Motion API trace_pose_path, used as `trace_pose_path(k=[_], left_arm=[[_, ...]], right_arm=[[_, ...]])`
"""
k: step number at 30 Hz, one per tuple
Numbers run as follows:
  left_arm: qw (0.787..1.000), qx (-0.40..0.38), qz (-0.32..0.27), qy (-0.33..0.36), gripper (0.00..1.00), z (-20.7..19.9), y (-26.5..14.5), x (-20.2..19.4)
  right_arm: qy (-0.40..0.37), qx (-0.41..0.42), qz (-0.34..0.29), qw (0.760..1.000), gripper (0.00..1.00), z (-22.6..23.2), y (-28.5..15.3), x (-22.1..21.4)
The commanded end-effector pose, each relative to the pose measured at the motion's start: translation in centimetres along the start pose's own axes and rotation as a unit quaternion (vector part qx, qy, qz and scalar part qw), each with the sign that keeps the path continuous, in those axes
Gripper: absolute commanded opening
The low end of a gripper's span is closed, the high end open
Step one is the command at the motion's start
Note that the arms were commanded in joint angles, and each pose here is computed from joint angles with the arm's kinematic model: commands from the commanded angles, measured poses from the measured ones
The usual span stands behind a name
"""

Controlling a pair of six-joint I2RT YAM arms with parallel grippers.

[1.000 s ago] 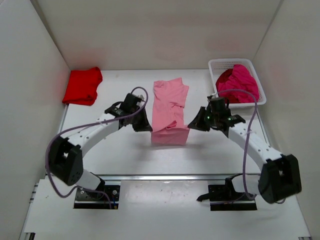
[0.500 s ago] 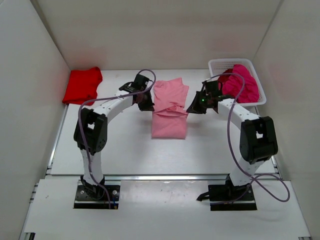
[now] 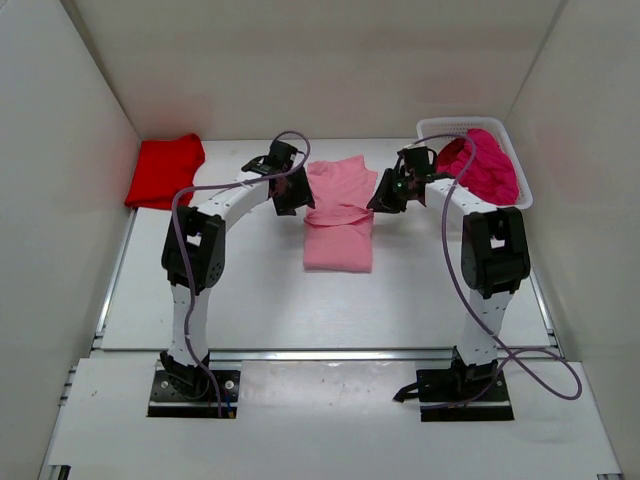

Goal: Fold and stack the t-shirts
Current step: Fold the folded rectangular tshirt in 1/3 of the way

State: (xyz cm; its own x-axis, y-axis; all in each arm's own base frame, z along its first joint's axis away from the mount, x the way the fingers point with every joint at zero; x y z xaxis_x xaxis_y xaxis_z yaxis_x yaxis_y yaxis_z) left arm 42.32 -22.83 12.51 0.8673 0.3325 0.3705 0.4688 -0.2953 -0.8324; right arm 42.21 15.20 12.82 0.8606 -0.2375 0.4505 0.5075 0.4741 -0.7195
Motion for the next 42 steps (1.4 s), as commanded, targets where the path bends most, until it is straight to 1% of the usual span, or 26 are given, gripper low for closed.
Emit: trace_pose_path(k=[1, 2, 3, 4, 5, 6, 7, 8, 9, 10, 11, 12, 13, 14, 15, 16, 17, 20, 25, 27, 30, 34, 37, 39, 42], left_arm=[[0.999, -0.031, -0.039, -0.007, 0.7, -1.2, -2.0, 2.7], [0.998, -0.031, -0.048, -0.008, 0.76, -1.0, -2.5, 3.1], [0.998, -0.038, -0.052, -0.006, 0.78, -1.2, -3.1, 3.5], [0.997, -0.044, -0.062, -0.005, 0.77, -1.5, -3.7, 4.1], [0.997, -0.056, -0.052, -0.004, 0.71, -1.8, -4.3, 3.9], [0.996, -0.073, -0.053, -0.001, 0.68, -2.3, -5.1, 3.9], [0.996, -0.076, -0.044, 0.003, 0.61, -2.3, -5.1, 3.1], [0.995, -0.094, -0.026, 0.014, 0.47, -3.2, -5.6, 1.3], [0.993, -0.119, -0.019, 0.019, 0.42, -4.2, -6.5, 0.3], [0.993, -0.118, 0.003, 0.015, 0.35, -3.6, -5.8, -1.5], [0.991, -0.131, 0.029, 0.015, 0.3, -3.5, -5.9, -3.7], [0.989, -0.139, 0.048, 0.013, 0.25, -3.4, -5.9, -5.7], [0.988, -0.144, 0.055, 0.012, 0.23, -3.3, -5.6, -6.5], [0.986, -0.149, 0.071, 0.005, 0.24, -2.9, -5.3, -8.3], [0.985, -0.145, 0.09, -0.007, 0.23, -2.1, -5.1, -9.9], [0.984, -0.157, 0.087, -0.012, 0.23, -2.1, -5.2, -10.2], [0.985, -0.141, 0.102, -0.015, 0.24, -1.0, -4.6, -11.6], [0.985, -0.132, 0.104, -0.031, 0.25, 0.6, -4.1, -12.3], [0.988, -0.099, 0.112, -0.025, 0.25, 3.0, -3.1, -13.4], [0.988, -0.1, 0.112, -0.033, 0.26, 3.5, -3.0, -13.4], [0.988, -0.092, 0.119, -0.034, 0.26, 4.4, -2.8, -14.1], [0.985, -0.108, 0.129, -0.048, 0.26, 4.1, -3.7, -14.6], [0.983, -0.142, 0.103, -0.052, 0.28, 2.4, -6.0, -13.2], [0.984, -0.153, 0.076, -0.041, 0.29, 1.1, -7.4, -11.9], [0.983, -0.158, 0.08, -0.045, 0.29, 0.5, -7.2, -11.0]], right_arm=[[-0.02, 0.006, -0.019, 1.0, 0.24, 0.7, 0.1, 1.7], [-0.023, 0.011, -0.025, 0.999, 0.29, 1.0, -0.2, 2.2], [-0.024, 0.014, -0.028, 0.999, 0.32, 1.2, -0.7, 2.6], [-0.023, 0.016, -0.032, 0.999, 0.33, 1.5, -0.9, 3.0], [-0.031, 0.018, -0.042, 0.998, 0.33, 1.9, -1.5, 3.7], [-0.039, 0.021, -0.042, 0.998, 0.32, 2.5, -1.7, 3.8], [-0.042, 0.023, -0.044, 0.998, 0.28, 2.7, -2.1, 4.1], [-0.05, 0.027, -0.044, 0.997, 0.21, 3.2, -2.4, 3.8], [-0.056, 0.029, -0.04, 0.997, 0.1, 3.8, -2.6, 3.4], [-0.062, 0.037, -0.034, 0.997, 0.06, 4.2, -2.4, 3.0], [-0.059, 0.045, -0.014, 0.997, 0.01, 4.4, -1.8, 1.8], [-0.062, 0.06, 0.001, 0.996, 0.01, 5.0, -1.4, 0.9], [-0.065, 0.06, 0.018, 0.996, 0.0, 5.1, -0.3, -0.3], [-0.065, 0.064, 0.02, 0.996, 0.0, 5.4, -0.1, -0.4], [-0.064, 0.066, 0.035, 0.995, 0.0, 5.4, 0.7, -1.3], [-0.062, 0.069, 0.04, 0.995, 0.0, 5.6, 1.2, -1.6], [-0.06, 0.077, 0.046, 0.994, 0.0, 5.8, 1.6, -1.8], [-0.06, 0.086, 0.059, 0.993, 0.0, 6.6, 3.0, -2.3], [-0.065, 0.089, 0.086, 0.99, 0.0, 7.2, 5.4, -4.1], [-0.063, 0.097, 0.08, 0.99, 0.0, 7.5, 5.9, -4.5], [-0.056, 0.086, 0.09, 0.991, 0.0, 6.9, 7.0, -5.2], [-0.052, 0.064, 0.075, 0.994, 0.0, 5.8, 8.4, -3.7], [-0.052, 0.065, 0.065, 0.994, 0.01, 6.0, 8.7, -2.4], [-0.053, 0.061, 0.048, 0.996, 0.0, 6.1, 8.8, -1.2], [-0.049, 0.058, 0.016, 0.997, 0.0, 6.0, 8.6, 1.2]])
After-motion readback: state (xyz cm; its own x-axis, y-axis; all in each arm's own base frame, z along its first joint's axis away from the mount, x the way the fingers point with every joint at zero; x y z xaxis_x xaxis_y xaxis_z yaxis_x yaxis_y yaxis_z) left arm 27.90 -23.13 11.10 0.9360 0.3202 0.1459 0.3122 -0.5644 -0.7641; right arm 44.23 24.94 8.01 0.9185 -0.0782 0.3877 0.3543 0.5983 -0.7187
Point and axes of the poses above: each gripper's point midway between its finger pads, its own y axis out along the fingers, its own z axis along the line the jaws close on, x = y × z, the point moved 6 cm from there along -y, back along the fingers, and after that the axes turned 5 degrees about -y, right-handed, at the moved point
